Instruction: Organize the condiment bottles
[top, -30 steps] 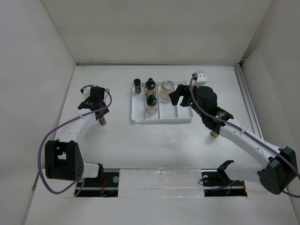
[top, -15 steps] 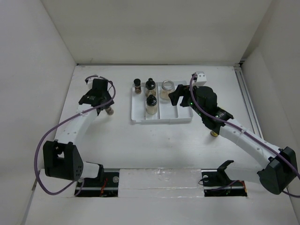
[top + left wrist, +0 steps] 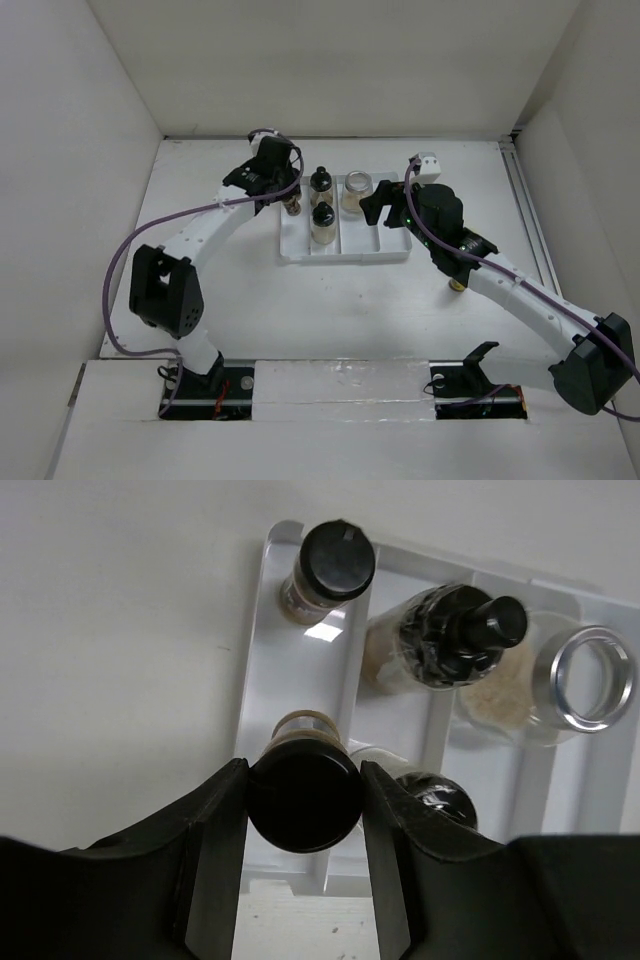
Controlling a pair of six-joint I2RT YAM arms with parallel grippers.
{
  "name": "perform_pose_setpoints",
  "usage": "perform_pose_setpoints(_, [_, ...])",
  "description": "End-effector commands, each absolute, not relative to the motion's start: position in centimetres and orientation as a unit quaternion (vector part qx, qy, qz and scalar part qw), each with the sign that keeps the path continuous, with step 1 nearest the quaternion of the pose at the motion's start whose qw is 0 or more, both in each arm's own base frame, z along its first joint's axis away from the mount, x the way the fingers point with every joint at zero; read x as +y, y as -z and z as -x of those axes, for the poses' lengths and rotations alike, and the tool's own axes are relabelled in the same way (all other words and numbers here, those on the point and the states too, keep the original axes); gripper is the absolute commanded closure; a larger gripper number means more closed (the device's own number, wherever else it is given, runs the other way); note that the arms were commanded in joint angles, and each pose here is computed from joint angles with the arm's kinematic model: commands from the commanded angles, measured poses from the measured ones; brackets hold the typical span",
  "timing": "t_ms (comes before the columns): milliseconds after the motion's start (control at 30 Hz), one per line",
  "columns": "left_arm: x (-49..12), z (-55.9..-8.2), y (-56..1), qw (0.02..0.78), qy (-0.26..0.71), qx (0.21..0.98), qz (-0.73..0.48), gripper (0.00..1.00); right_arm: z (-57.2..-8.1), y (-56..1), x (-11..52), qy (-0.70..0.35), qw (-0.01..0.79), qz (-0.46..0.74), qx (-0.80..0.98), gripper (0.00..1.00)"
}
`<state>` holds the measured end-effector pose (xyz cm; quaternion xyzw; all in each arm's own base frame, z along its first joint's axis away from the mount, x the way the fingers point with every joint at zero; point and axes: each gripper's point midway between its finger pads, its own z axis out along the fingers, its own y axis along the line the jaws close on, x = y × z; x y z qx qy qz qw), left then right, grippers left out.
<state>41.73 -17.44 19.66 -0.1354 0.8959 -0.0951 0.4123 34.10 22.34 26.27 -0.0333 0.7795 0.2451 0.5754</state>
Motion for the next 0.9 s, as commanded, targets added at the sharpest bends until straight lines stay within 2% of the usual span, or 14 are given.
perform_pose_setpoints(0, [-17.9,-42.7,-19.3,0.412,0.093,0.895,0.142,0.77,-34.4,-27.8,22.2,-0.255,0.594,0.023,0.763,0.15])
perform_pose_setpoints(433, [-18.9,-43.9,-14.7,0.385,0.07,0.912,0.121,0.77,-34.6,-27.1,22.4,-0.251,0.588,0.024,0.769,0.15])
perform_pose_setpoints(800, [-18.9,-44.1,-13.5,0.387,0.045,0.914,0.116,0.69,-34.8,-26.7,22.3,-0.246,0.586,0.022,0.772,0.15])
perform_pose_setpoints(867, [-18.9,-44.1,-13.0,0.383,0.042,0.916,0.115,0.65,-34.8,-26.7,22.3,-0.246,0.586,0.022,0.772,0.15])
